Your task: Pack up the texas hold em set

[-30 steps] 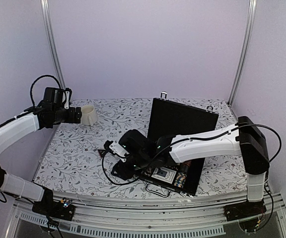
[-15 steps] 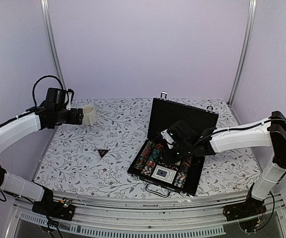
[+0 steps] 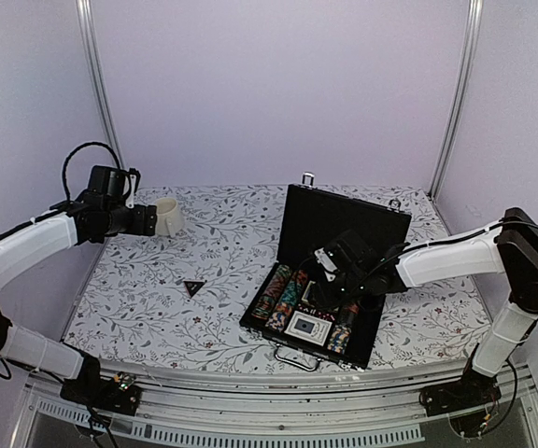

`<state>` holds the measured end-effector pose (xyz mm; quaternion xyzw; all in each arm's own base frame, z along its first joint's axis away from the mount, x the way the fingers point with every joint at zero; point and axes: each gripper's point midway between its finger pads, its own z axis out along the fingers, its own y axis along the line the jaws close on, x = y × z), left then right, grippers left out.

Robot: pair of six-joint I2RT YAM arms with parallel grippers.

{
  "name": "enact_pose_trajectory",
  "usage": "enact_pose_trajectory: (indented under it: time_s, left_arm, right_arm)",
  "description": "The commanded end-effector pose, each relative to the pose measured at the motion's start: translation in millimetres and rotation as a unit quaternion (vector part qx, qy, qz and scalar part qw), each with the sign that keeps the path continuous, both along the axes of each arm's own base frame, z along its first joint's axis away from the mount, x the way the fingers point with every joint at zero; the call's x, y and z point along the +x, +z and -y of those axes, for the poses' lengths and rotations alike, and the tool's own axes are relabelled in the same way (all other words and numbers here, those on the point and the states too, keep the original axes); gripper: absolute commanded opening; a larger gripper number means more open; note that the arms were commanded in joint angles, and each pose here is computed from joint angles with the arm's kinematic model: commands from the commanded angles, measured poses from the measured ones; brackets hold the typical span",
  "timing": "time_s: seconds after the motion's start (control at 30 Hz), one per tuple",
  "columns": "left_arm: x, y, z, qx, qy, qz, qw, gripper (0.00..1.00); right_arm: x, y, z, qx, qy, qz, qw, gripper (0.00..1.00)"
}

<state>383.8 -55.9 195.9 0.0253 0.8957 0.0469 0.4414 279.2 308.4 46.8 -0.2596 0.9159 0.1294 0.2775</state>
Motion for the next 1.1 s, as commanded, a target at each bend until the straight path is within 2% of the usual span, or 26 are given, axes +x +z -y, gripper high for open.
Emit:
enact_pose_trajectory:
  time_s: [0.0,0.37,0.67,0.93,1.07]
  left_arm:
    - [-1,-3,4,0.011,-0.008,-0.004,1.0,0.94]
    - [-1,-4,5,0.015,-0.008,-0.005,1.0,0.94]
    - [-1,-5,6,0.017,-0.009,-0.006,1.0,0.94]
    - [-1,-5,7,0.02,-0.009,-0.007,1.0,0.95]
    - [-1,-4,7,0.019,-0.009,-0.006,1.0,0.95]
  right_arm:
    - [5,-2,-3,0.008,-0.011,-0.003,1.0,0.42]
    - [13,-18,18,-0.052,-0.039,0.011,0.998,0.46]
    - [14,-22,18,-0.054,-0.046,0.008,0.997,0.47]
    - [15,-4,12,-0.031,-0.041,0.015,0.999,0.59]
    - [14,21,3,0.0,-0.025,0.027,0.999,0.75]
